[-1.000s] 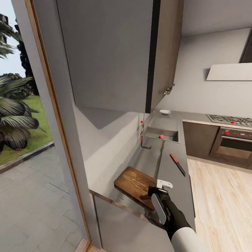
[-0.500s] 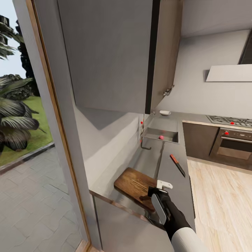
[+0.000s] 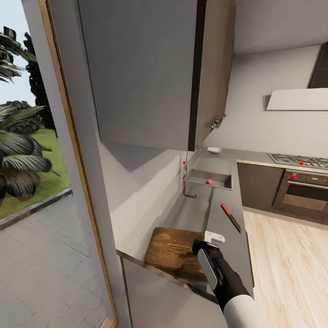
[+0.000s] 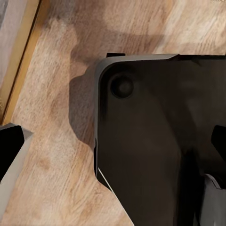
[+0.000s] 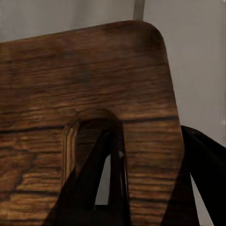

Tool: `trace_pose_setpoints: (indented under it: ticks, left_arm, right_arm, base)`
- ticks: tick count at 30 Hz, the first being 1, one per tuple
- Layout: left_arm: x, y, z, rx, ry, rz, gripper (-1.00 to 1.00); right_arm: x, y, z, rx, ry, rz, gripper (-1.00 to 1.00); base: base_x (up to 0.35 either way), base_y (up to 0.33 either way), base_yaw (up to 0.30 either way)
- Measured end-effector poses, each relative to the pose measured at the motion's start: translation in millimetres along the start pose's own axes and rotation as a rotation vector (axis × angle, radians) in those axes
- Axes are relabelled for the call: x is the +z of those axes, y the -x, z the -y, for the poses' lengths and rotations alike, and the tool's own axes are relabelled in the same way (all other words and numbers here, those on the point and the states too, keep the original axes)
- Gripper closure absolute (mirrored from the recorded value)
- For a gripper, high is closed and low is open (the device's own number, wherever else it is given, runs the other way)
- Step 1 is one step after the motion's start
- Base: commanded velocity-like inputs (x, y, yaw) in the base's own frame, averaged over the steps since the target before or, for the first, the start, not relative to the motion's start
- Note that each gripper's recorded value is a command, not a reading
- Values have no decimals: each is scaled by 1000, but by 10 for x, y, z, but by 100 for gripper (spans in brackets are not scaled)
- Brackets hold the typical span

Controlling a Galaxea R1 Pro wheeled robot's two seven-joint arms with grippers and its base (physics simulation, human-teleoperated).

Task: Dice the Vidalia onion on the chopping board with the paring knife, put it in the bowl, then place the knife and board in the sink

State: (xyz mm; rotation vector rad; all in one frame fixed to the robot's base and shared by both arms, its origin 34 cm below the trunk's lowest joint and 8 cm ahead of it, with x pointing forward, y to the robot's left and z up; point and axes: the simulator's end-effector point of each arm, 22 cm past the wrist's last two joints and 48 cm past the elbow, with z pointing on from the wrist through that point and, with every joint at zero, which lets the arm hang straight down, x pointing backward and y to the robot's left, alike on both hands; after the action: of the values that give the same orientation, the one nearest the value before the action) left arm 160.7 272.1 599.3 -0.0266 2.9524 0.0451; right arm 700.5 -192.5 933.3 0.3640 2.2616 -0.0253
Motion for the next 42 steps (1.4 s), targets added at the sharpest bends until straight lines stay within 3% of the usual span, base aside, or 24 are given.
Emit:
trace_pose_setpoints:
  ticks: [7, 8, 9, 42]
  left_arm:
    - [3, 42, -2, 0, 1, 11, -100]
    - [-23, -163, -237, 9, 30, -35, -100]
    - [-24, -171, -258, 13, 32, -37, -100]
    - [-4, 13, -253, 10, 32, 12, -100]
  right_arm:
    - [-42, 61, -5, 2, 2, 12, 100]
    - [-47, 65, -6, 3, 3, 13, 100]
    - [-53, 75, -9, 4, 4, 15, 100]
    - [-249, 305, -68, 8, 22, 65, 100]
  base:
    - [0, 0, 0]
    - [0, 0, 0]
    - [0, 0, 0]
    - [0, 0, 0]
